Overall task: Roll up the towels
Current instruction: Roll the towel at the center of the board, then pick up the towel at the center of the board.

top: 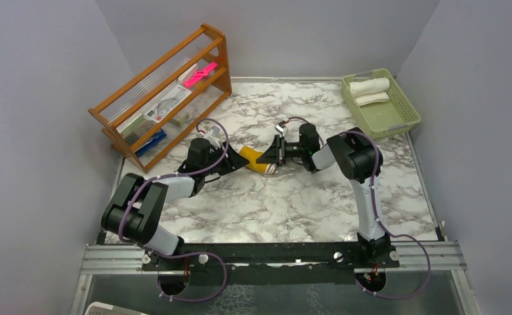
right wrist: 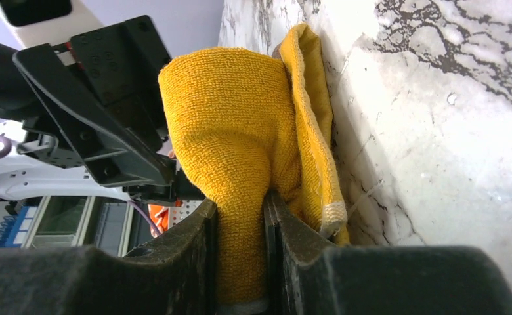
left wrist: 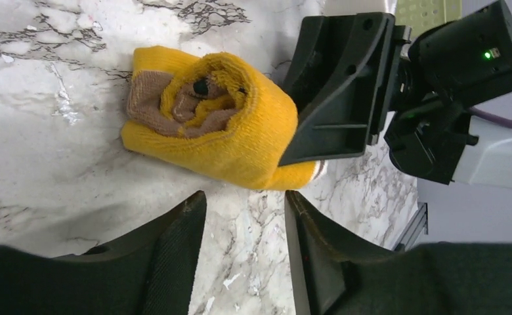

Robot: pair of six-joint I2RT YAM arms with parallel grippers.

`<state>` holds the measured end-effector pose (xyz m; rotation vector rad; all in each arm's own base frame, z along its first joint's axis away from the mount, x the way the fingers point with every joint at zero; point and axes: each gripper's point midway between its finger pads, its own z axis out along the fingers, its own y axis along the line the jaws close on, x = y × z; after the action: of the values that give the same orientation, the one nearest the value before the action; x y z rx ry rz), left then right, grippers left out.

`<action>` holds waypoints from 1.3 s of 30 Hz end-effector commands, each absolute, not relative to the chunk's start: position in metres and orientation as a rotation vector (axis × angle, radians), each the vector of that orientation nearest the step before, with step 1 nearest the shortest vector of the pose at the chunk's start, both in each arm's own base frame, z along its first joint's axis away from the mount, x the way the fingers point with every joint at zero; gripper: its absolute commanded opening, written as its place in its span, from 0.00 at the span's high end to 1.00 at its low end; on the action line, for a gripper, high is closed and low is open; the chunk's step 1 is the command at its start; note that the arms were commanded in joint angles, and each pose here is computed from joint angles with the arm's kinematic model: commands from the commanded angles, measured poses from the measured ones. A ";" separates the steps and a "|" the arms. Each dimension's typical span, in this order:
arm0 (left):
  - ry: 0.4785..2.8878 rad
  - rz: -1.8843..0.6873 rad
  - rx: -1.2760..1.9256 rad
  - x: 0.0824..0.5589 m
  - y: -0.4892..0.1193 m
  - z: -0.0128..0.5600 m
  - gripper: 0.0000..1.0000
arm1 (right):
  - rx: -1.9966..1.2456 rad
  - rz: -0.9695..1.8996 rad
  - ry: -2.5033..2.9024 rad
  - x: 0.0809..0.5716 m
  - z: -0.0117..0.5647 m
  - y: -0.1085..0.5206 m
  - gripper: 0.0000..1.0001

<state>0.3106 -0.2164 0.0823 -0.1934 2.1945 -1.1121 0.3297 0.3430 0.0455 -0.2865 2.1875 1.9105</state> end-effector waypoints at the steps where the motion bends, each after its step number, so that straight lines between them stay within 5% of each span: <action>1: 2.074 -1.169 -0.263 0.331 -0.230 0.090 0.46 | -0.185 1.934 2.236 0.325 0.035 0.341 0.75; 7: 1.993 -1.228 -0.438 0.337 -0.236 0.078 0.31 | -0.215 1.907 2.236 0.326 0.040 0.341 0.75; 30: 1.840 -1.203 -0.461 0.363 -0.262 0.063 0.35 | -0.267 2.012 2.181 0.301 0.056 0.339 0.76; 39: 1.763 -1.170 -0.287 0.369 -0.268 0.086 0.78 | -0.316 1.993 2.176 0.292 0.058 0.337 0.73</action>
<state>0.3515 -0.2639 0.0504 -0.4094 1.9042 -1.1961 0.3194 0.3323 0.0466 -0.1595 2.1819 1.9513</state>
